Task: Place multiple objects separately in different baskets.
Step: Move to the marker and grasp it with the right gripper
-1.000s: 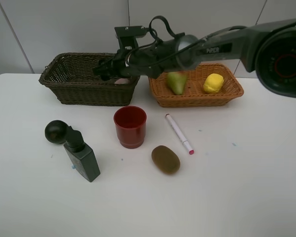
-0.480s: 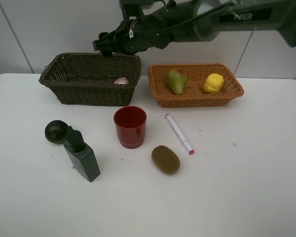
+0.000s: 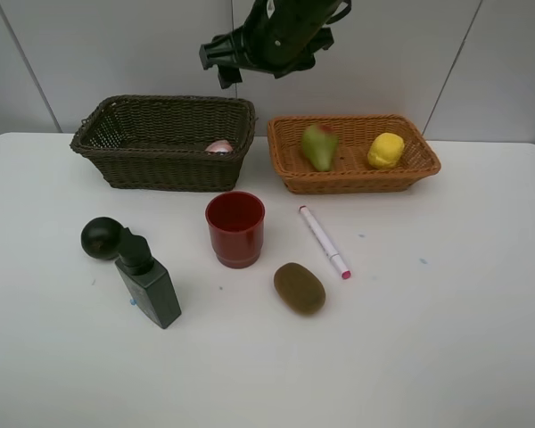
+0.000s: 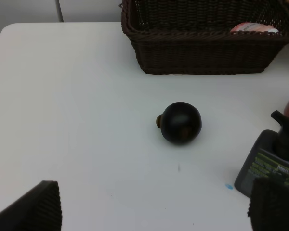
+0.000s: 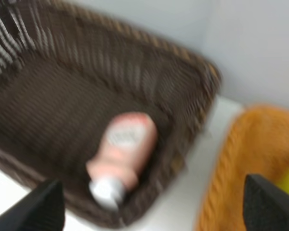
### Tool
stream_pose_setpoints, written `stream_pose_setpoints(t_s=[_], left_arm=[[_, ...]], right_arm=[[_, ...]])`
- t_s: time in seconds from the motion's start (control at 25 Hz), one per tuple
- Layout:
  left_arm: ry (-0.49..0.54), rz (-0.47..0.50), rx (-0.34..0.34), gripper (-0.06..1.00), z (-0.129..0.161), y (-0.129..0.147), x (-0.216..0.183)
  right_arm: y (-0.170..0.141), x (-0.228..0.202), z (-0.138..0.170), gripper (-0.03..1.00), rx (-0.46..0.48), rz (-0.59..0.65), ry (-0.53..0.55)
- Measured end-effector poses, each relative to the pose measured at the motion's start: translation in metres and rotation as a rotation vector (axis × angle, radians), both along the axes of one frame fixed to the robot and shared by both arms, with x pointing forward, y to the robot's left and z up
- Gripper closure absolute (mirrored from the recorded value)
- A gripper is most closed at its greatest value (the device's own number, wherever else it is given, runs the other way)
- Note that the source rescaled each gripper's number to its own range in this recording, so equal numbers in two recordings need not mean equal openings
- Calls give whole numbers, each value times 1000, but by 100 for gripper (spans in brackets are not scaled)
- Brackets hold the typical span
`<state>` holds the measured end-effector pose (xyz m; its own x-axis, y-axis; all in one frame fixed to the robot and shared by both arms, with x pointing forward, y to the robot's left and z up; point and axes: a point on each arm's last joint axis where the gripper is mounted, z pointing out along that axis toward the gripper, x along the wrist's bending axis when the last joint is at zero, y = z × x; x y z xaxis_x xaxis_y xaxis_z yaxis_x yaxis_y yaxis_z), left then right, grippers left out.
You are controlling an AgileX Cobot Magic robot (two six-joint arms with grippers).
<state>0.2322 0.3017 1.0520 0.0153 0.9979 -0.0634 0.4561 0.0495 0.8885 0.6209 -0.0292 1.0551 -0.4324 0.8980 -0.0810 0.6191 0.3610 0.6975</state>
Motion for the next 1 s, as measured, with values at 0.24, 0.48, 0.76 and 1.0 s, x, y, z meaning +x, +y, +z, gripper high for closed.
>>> stream_pose_setpoints(t_s=[0.24, 0.48, 0.76, 1.0], left_arm=[[0, 0, 0, -6, 0, 0, 0], [0, 0, 0, -6, 0, 0, 0], [0, 0, 0, -6, 0, 0, 0], [0, 0, 0, -6, 0, 0, 0]], right_arm=[[-13, -14, 1, 20, -91, -64, 143], [-25, -29, -8, 22, -194, -125, 326], [-37, -34, -38, 27, -220, -149, 433], [-51, -40, -70, 27, -237, -166, 499]])
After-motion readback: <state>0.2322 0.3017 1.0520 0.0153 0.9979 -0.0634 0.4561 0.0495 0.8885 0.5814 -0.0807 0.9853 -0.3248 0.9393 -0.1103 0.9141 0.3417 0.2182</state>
